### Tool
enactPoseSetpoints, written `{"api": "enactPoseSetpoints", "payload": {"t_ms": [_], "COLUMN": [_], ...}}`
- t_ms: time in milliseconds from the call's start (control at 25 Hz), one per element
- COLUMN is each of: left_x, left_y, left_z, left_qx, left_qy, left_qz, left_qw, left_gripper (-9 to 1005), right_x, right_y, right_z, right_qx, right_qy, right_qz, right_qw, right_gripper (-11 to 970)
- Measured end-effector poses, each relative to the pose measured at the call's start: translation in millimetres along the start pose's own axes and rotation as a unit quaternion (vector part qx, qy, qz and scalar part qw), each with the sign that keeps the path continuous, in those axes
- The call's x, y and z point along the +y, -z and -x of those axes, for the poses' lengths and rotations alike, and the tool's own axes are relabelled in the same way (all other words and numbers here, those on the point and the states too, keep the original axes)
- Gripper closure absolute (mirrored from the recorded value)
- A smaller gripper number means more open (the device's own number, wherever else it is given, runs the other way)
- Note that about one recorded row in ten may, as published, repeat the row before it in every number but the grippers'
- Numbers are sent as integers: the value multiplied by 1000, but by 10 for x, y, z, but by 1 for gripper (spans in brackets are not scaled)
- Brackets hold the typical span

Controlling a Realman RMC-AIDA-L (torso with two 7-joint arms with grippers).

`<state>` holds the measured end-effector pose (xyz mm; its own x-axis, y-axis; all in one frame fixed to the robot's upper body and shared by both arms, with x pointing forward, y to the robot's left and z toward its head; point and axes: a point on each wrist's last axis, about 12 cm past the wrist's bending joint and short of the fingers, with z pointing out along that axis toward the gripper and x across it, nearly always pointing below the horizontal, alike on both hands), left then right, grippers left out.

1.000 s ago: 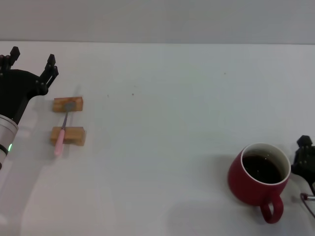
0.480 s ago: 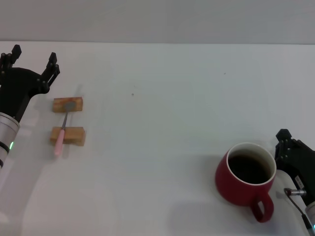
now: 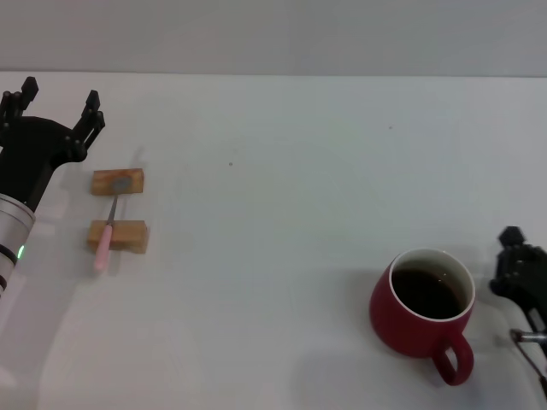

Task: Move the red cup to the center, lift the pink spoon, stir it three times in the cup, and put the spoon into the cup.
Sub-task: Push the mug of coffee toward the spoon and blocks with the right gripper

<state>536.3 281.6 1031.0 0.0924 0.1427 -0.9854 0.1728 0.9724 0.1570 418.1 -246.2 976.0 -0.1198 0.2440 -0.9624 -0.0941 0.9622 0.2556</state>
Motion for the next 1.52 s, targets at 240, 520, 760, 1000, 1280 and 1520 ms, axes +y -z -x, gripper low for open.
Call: {"api": "enactPoseSetpoints", "payload": {"t_ms": [240,520,760,1000,1280,1520], "left_x": [0,7,35,45,42,42], "left_y": [-6,-25,-30,-28,-41,-48], "left_z": [-3,-20,-17,-19,-11,-7], "left_qx": [2,12,12,12,11,10], "left_qy": [0,-2,-2,-3,-3,-3], "left_qz": [0,-1,6,6,5,5], "left_qw": [1000,1000,1000,1000,1000,1000], "left_gripper": [163,162,162,162,162,162], "right_x": [-70,18,123,174,226,269], "right_y": [127,259,321,334,318,230], "right_z": [20,-41,-72,-90,-105,-108], "right_qx": [-19,-10,-4,2,10,18], "right_qy": [9,25,31,23,19,18], "right_qz": [-15,-23,-18,-11,2,15], "right_qw": [1000,999,999,1000,1000,1000], "right_gripper": [960,961,961,960,959,960]}}
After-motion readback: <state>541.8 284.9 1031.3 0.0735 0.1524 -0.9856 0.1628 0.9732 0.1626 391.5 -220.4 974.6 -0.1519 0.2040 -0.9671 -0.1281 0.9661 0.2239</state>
